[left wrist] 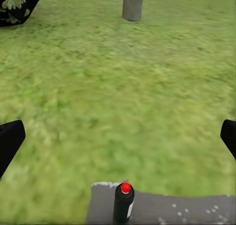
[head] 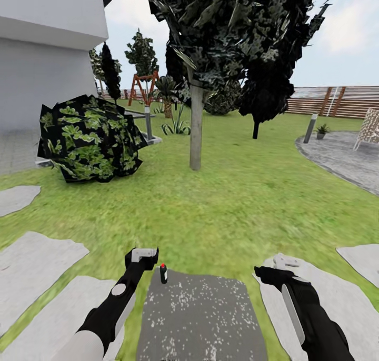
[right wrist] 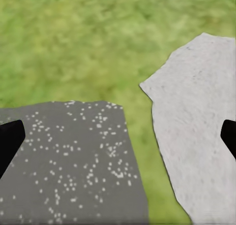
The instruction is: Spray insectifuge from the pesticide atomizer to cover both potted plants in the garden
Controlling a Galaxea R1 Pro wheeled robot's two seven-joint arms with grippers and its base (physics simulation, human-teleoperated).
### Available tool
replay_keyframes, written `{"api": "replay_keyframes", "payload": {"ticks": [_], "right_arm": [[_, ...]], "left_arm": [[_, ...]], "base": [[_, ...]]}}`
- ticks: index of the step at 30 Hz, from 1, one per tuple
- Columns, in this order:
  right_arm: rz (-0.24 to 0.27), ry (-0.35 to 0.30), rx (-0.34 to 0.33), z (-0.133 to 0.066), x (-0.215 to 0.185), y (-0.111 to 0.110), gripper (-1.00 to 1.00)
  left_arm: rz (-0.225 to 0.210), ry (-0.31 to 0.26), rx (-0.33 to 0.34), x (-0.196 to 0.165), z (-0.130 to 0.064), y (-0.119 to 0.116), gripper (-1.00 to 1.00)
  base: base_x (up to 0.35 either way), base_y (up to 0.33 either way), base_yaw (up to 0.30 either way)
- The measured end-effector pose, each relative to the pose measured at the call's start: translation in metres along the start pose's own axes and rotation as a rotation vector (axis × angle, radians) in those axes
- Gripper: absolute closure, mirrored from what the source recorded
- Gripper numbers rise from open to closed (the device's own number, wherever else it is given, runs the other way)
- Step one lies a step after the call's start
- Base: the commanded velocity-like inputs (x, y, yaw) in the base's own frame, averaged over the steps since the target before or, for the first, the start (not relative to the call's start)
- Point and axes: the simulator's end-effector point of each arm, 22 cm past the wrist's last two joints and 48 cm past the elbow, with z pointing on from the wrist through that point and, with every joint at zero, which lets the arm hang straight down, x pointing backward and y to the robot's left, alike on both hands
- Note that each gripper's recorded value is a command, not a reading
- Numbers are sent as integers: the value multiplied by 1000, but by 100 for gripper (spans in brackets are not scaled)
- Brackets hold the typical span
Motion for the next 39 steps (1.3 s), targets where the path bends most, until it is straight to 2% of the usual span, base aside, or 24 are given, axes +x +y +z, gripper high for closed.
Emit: {"api": "replay_keyframes", "payload": {"ticks": [29, 39], "right_arm": [[-17, 163, 23, 48, 79, -6, -100], [-16, 174, 25, 51, 84, -7, -100]], "left_arm": [[-8, 163, 3, 104, 11, 0, -100], [0, 174, 14, 111, 11, -4, -100]], "base": [[0, 0, 0], [11, -1, 0]]}}
